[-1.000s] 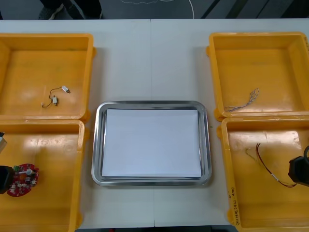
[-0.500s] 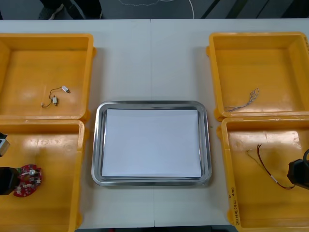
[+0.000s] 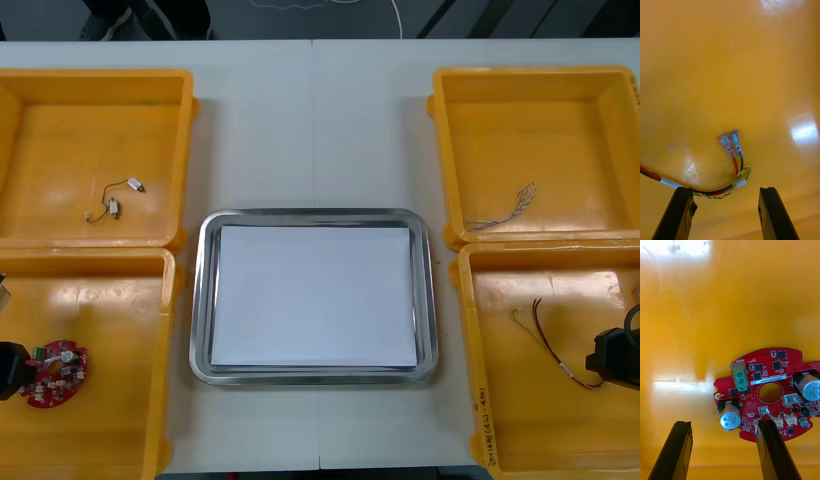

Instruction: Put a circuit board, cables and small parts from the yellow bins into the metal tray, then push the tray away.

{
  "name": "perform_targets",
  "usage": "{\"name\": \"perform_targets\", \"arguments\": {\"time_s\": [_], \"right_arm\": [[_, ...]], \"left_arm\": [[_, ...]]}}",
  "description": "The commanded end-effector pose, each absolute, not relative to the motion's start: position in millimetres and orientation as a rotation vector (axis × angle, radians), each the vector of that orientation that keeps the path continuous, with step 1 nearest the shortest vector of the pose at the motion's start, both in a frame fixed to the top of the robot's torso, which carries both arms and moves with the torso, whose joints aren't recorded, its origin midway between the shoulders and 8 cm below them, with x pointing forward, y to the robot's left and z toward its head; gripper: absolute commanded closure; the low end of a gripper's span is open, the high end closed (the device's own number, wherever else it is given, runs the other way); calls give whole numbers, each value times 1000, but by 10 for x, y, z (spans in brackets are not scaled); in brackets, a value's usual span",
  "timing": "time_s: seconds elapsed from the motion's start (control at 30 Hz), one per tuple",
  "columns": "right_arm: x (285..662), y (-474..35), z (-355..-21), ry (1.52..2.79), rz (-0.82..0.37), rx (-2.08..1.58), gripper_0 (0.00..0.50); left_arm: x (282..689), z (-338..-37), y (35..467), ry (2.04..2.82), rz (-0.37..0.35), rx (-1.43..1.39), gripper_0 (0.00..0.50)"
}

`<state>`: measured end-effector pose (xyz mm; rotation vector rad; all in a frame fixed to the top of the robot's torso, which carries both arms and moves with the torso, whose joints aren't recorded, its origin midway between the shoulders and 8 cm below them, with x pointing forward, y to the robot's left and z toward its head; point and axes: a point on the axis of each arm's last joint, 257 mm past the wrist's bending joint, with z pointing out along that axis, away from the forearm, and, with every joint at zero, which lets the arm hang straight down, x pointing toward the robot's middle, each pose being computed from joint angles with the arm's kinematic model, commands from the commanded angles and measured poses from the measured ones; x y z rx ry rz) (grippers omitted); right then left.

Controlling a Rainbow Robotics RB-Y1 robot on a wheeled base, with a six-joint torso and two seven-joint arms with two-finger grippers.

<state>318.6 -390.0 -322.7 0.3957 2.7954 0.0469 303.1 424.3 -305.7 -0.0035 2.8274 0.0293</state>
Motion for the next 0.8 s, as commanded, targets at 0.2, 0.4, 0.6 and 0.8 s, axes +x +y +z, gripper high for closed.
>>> {"name": "perform_targets", "arguments": {"time_s": [0.2,0.4,0.6,0.8], "right_arm": [[3229,-3797,-3063,2782,-16,-25,0],[3260,-3668,-3022,2753,1,-198,0],[3264,-3540,-3053,2725,34,-332,0],[3251,-3486,-3060,2703,50,-432,0]], "left_arm": [[3329,-2490,4253,2759,40,-55,0],[3422,-2332,4257,2743,40,-73,0],[3502,-2239,4262,2730,46,-111,0],[3583,-2292,4311,2727,17,-246,0]]}}
